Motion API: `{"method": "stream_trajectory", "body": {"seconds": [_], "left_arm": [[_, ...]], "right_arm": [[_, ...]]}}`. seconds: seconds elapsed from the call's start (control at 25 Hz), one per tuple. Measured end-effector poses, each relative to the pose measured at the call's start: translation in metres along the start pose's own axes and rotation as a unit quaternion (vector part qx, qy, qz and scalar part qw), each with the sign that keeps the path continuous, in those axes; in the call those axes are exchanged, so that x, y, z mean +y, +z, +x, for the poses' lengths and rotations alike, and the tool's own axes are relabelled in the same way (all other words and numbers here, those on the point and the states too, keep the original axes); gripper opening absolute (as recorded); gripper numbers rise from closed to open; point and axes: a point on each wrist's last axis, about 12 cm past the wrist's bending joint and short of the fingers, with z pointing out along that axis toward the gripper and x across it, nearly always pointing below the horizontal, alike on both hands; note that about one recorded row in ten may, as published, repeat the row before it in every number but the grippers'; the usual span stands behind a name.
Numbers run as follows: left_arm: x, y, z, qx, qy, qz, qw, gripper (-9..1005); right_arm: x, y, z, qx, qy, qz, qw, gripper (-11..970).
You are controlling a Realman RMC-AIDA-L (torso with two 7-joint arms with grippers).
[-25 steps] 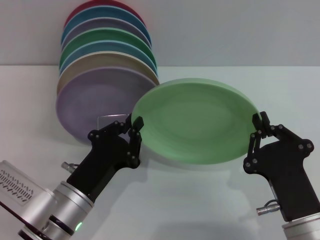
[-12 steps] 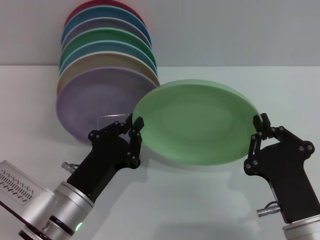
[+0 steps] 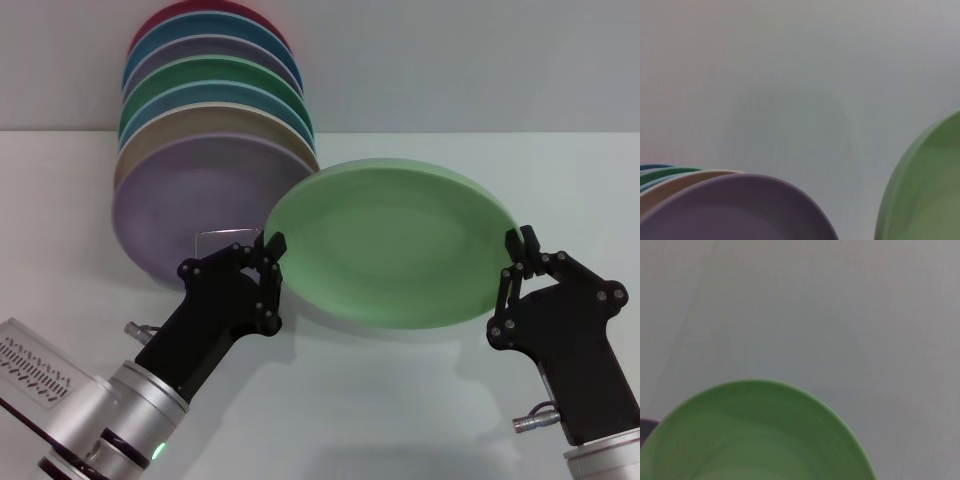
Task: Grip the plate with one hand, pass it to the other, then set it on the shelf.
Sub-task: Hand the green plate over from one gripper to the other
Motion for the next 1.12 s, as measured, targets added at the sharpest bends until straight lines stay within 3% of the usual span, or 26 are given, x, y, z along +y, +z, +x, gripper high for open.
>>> {"method": "stream_trajectory", "body": {"seconds": [0.6,1.12], "left_arm": [[0.002,-0.002,0.000,-0.002,0.000,-0.011,1.000,40],[0.010,-0.003,-0.003,-0.011,0.002,-0.043,0.999,36]], "right_arm": [[0.001,0.001,0.000,-0.003,0.001,-0.011,1.000,32],[0.003,-0.004,-0.003,-0.013,0.013,-0.015,1.000,260]]}}
